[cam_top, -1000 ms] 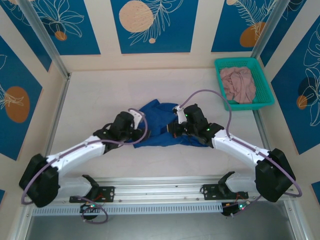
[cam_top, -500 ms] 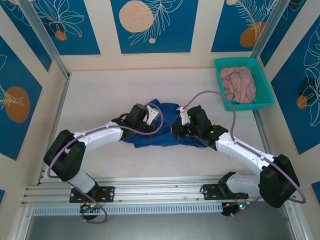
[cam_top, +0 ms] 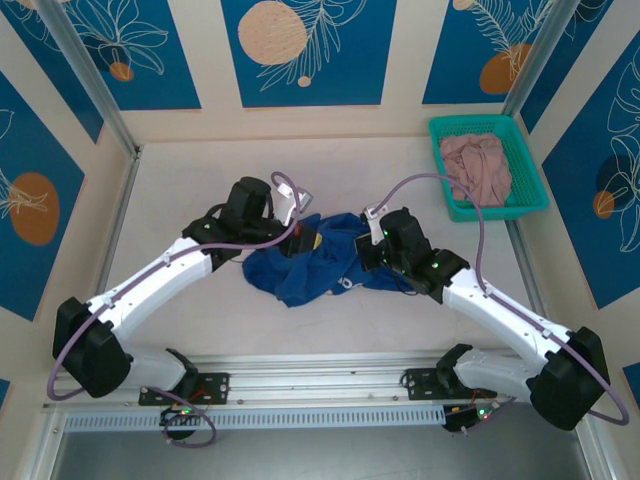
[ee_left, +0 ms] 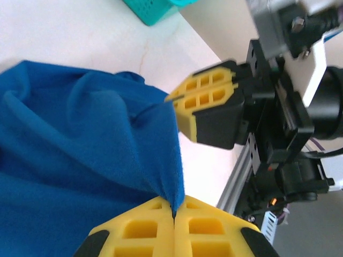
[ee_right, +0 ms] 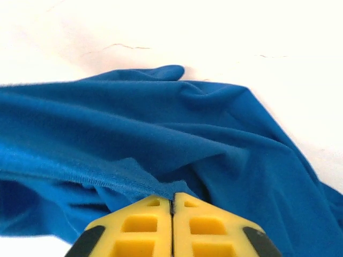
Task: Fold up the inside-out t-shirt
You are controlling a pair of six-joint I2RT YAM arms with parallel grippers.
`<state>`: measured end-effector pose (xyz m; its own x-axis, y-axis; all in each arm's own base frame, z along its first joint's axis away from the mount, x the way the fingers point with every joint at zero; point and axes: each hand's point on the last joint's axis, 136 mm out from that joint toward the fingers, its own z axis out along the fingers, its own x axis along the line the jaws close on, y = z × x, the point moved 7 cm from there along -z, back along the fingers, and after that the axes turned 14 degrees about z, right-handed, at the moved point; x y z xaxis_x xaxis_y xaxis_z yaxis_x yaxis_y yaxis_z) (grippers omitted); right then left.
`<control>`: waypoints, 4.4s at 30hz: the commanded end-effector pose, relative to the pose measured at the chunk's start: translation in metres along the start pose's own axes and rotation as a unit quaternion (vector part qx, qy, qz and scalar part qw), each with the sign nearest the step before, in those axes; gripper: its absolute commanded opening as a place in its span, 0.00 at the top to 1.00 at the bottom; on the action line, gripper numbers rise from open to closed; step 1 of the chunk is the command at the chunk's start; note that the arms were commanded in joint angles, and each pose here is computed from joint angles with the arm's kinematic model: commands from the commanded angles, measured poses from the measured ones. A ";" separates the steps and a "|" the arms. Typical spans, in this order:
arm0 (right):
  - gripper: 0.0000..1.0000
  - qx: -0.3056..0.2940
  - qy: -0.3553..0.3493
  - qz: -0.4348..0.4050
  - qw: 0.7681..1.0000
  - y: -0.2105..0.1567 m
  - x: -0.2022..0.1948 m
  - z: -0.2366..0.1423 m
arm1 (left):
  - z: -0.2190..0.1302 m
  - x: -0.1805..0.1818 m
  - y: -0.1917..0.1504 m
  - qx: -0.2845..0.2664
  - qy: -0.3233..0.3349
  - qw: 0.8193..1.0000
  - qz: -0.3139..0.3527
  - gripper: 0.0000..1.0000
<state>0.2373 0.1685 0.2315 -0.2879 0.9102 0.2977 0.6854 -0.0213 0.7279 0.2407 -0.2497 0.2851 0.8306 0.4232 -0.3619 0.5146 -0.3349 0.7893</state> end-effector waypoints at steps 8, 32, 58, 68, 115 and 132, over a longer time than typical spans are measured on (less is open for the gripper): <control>0.66 0.037 -0.080 -0.017 0.996 -0.007 -0.010 -0.024 | -0.004 0.006 0.005 0.001 -0.029 0.999 -0.027 1.00; 1.00 0.068 0.333 -0.028 0.940 -0.016 0.049 0.000 | -0.013 0.044 -0.003 -0.003 0.105 0.994 -0.035 1.00; 1.00 0.073 0.360 0.078 0.927 -0.002 0.030 0.006 | -0.001 -0.025 -0.045 -0.015 0.093 0.996 0.006 0.58; 1.00 0.071 0.356 0.084 0.928 -0.001 0.027 0.004 | 0.030 -0.011 -0.049 0.012 0.122 0.992 -0.004 0.68; 0.73 0.062 -0.002 0.062 0.996 0.020 -0.006 0.007 | -0.035 -0.004 0.004 -0.070 -0.080 0.992 -0.070 1.00; 0.57 0.017 0.211 -0.087 0.974 0.011 0.063 -0.057 | -0.029 0.014 0.002 -0.070 -0.022 0.992 -0.106 1.00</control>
<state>0.1921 0.1899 0.2996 -0.5766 0.7011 0.4195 0.6481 0.0798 0.7574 0.2430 -0.2215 0.2946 0.7222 0.4253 -0.5454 0.6479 -0.1399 0.7488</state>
